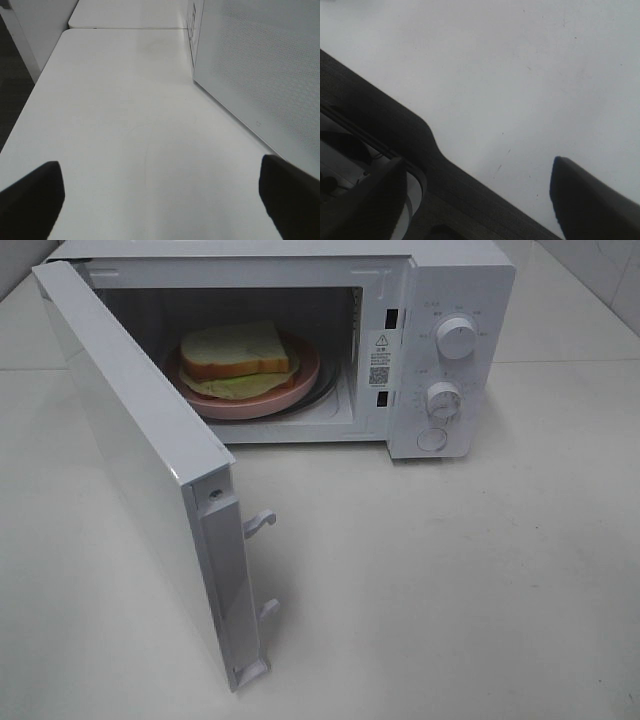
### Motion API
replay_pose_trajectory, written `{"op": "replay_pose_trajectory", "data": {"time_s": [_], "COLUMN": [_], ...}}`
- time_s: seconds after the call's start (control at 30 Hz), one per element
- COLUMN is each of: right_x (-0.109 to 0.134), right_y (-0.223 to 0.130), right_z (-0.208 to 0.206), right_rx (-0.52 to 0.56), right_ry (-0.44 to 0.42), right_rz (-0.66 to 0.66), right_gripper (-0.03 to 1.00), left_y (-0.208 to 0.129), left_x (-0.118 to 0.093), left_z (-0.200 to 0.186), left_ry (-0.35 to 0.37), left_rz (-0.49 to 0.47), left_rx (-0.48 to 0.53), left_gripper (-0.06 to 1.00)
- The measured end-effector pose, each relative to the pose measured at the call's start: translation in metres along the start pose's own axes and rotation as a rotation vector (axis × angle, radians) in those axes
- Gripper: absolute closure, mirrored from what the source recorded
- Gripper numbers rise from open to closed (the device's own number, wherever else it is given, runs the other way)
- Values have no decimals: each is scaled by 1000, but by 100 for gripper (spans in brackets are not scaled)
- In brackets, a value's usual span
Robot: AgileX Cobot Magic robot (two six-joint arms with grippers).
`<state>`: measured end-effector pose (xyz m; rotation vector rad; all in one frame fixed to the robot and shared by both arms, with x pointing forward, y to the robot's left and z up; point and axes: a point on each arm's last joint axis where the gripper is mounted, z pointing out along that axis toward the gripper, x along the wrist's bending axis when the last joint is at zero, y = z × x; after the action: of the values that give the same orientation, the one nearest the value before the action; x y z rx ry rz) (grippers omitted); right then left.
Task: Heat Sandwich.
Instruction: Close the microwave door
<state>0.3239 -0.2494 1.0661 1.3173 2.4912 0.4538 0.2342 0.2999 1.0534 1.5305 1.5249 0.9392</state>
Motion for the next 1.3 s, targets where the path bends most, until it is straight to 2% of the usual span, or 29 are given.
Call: {"op": "replay_pose_trajectory", "data": {"time_s": [0.13, 0.4, 0.57, 0.73, 0.83, 1.3], "right_x": [-1, -4, -4, -7, -9, -3], "right_y": [-9, -39, -52, -65, -72, -100], "right_z": [-7, -21, -20, -15, -15, -25], "right_rx": [-2, -150, -182, -207, -286, -493], "right_ry": [-2, -7, -16, -69, -114, -262], "right_rz": [6, 23, 40, 128, 196, 375], "right_gripper": [20, 20, 20, 20, 20, 20], "left_y": [0, 0, 0, 0, 0, 0], "left_x": [0, 0, 0, 0, 0, 0], "left_z": [0, 0, 0, 0, 0, 0], "left_ry": [0, 0, 0, 0, 0, 0], "left_rz": [0, 0, 0, 0, 0, 0], "left_rx": [0, 0, 0, 0, 0, 0], "left_gripper": [-5, -5, -5, -5, -5, -5]}}
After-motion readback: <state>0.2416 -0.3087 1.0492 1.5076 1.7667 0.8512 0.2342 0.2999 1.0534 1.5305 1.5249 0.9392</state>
